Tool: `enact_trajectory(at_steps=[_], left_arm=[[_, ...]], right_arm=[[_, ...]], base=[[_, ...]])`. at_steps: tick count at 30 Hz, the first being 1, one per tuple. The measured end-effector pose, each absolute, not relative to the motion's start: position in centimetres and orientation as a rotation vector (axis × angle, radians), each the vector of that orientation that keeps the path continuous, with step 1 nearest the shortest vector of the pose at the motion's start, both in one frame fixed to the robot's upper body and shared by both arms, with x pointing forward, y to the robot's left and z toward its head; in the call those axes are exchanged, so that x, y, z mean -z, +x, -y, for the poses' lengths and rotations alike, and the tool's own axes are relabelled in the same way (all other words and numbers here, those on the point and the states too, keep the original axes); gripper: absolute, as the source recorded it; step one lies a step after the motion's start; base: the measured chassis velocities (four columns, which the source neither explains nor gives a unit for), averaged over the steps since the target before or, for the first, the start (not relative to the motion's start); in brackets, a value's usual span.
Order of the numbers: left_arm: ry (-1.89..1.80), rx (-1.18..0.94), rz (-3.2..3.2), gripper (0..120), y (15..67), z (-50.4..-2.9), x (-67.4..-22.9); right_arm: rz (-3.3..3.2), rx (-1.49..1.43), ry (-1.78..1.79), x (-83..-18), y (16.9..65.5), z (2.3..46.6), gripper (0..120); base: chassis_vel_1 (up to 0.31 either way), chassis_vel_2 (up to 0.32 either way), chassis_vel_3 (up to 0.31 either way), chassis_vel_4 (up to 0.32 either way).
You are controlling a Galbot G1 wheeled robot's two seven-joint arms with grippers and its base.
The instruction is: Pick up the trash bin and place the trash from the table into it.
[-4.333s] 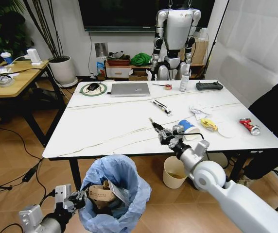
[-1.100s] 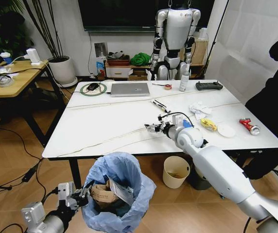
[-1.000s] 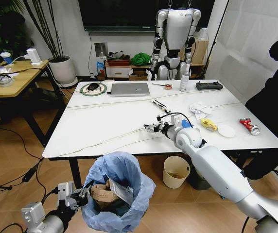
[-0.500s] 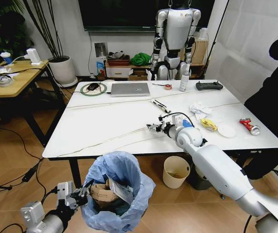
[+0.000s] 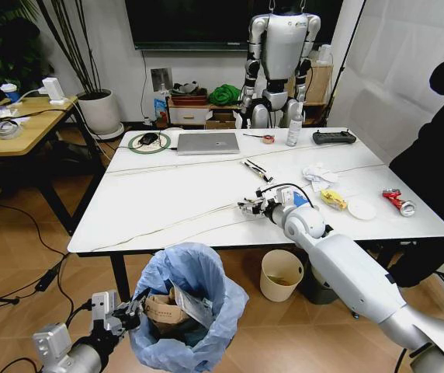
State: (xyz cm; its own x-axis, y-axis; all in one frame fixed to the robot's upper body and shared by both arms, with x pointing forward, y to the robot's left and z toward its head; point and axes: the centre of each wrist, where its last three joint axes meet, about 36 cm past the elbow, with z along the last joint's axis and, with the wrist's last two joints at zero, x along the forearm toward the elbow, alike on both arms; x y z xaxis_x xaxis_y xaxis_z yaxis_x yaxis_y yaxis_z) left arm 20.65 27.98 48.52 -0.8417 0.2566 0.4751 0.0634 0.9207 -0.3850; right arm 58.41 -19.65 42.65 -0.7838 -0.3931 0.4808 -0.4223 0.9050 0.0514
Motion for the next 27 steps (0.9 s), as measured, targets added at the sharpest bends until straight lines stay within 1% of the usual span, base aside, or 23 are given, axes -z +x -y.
enact_trajectory(at_steps=[6,8,9,10,16,17,20,21,22,23,25,26,27], left_arm=[[-0.23,-0.486,2.543,0,20.62,-27.98,-48.51],[-0.23,-0.486,2.543,0,20.63,-27.98,-48.51],[-0.231,-0.486,2.543,0,20.64,-27.98,-48.51],[-0.231,-0.486,2.543,0,20.64,-27.98,-48.51],[-0.234,-0.487,2.544,0,20.72,-27.95,-48.51],[-0.234,-0.487,2.544,0,20.72,-27.95,-48.51],[-0.234,-0.488,2.544,0,20.73,-27.96,-48.48],[-0.235,-0.488,2.543,0,20.74,-27.96,-48.47],[-0.235,-0.488,2.543,0,20.74,-27.96,-48.47],[-0.234,-0.488,2.543,0,20.75,-27.97,-48.45],[-0.234,-0.488,2.543,0,20.75,-27.98,-48.44],[-0.234,-0.489,2.542,0,20.75,-27.98,-48.41],[-0.234,-0.49,2.539,0,20.71,-27.95,-48.33]], right_arm=[[2.569,-0.079,0.594,-42.41,58.41,19.6,86],[2.567,-0.076,0.596,-42.3,58.4,19.57,81],[2.566,-0.074,0.596,-42.28,58.41,19.57,75],[2.566,-0.074,0.596,-42.28,58.41,19.57,75],[2.567,-0.071,0.588,-42.3,58.46,19.91,49],[2.567,-0.071,0.588,-42.3,58.46,19.91,49],[2.567,-0.069,0.586,-42.31,58.47,19.93,37],[2.567,-0.067,0.584,-42.31,58.47,19.91,32],[2.567,-0.067,0.584,-42.31,58.47,19.91,32],[2.567,-0.066,0.584,-42.3,58.45,19.89,26],[2.566,-0.066,0.585,-42.28,58.42,19.84,22],[2.565,-0.067,0.586,-42.28,58.4,19.8,13],[2.564,-0.068,0.586,-42.25,58.38,19.76,10]], base=[[0.0,0.0,0.0,0.0],[0.0,0.0,0.0,0.0],[0.0,0.0,0.0,0.0],[0.0,0.0,0.0,0.0],[0.0,0.0,0.0,0.0],[0.0,0.0,0.0,0.0],[0.0,0.0,0.0,0.0],[0.0,0.0,0.0,0.0],[0.0,0.0,0.0,0.0],[0.0,0.0,0.0,0.0],[0.0,0.0,0.0,0.0],[0.0,0.0,0.0,0.0],[0.0,0.0,0.0,0.0]])
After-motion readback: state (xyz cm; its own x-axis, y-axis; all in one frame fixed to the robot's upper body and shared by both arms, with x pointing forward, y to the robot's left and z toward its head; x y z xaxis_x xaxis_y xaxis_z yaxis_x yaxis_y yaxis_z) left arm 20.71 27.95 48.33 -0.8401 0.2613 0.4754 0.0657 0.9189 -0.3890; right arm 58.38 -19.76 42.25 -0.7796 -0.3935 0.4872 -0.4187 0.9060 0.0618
